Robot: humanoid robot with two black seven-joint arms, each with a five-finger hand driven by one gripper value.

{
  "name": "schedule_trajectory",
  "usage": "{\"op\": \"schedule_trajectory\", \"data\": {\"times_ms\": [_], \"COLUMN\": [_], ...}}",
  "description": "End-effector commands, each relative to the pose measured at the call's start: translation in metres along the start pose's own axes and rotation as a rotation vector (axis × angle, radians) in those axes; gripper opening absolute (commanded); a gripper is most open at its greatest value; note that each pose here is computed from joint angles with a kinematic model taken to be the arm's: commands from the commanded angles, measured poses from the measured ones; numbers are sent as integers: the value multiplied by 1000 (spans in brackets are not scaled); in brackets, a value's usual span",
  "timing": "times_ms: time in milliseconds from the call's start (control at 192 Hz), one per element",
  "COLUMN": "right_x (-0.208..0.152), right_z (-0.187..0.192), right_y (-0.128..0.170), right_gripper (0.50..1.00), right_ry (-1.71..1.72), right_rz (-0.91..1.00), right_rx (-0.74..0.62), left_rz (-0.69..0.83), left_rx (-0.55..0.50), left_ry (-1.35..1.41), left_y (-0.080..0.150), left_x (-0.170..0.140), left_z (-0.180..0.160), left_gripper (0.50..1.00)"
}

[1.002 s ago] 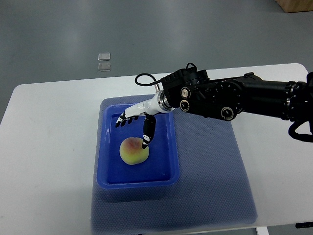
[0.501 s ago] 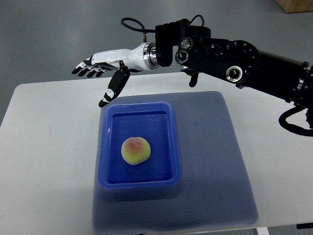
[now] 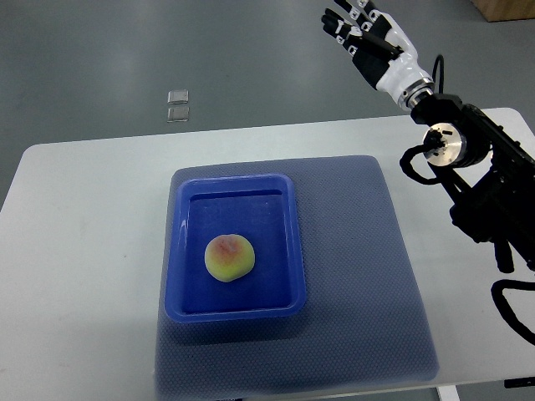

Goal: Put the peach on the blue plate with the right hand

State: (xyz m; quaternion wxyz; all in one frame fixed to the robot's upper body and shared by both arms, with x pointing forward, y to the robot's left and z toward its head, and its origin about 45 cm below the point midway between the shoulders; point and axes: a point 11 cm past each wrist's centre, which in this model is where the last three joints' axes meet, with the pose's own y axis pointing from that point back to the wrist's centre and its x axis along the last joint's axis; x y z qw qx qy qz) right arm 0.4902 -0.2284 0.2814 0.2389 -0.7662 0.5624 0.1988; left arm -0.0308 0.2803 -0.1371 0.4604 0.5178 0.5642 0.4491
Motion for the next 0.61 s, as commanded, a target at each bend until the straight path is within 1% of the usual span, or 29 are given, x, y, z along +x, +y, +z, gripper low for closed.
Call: {"op": "schedule_trajectory", "data": {"times_ms": [0,68,73,136,334,339,360,433,606], "right_x": [33,37,49,61,65,62,61,63,63], "right_z": [12,14,19,25,33,40,44,51,55], "right_y": [14,16,23,30,37,38,38,42,43], "right_gripper": [932,932,932,932,932,932,932,932,932], "right_ry": [-172,-196,-246,-274,-280,-286,-292,-301,-303], "right_rz": [112,128,165,191,173,177,177,183,186], "right_rx": [9,10,14,10,1,0,-3,-9,-13], "left_rz": [0,0,0,0,0,0,0,0,-1], "left_rx": [-1,1,0,0,0,0,0,1,0], "left_ry": [-1,0,1,1,1,1,1,0,3], "left_y": [0,0,0,0,0,0,0,0,0], "left_x": [0,0,0,0,0,0,0,0,0], "left_z": [1,0,0,0,0,0,0,0,0], "left_gripper": [1000,1000,1000,1000,1000,1000,1000,1000,1000]}}
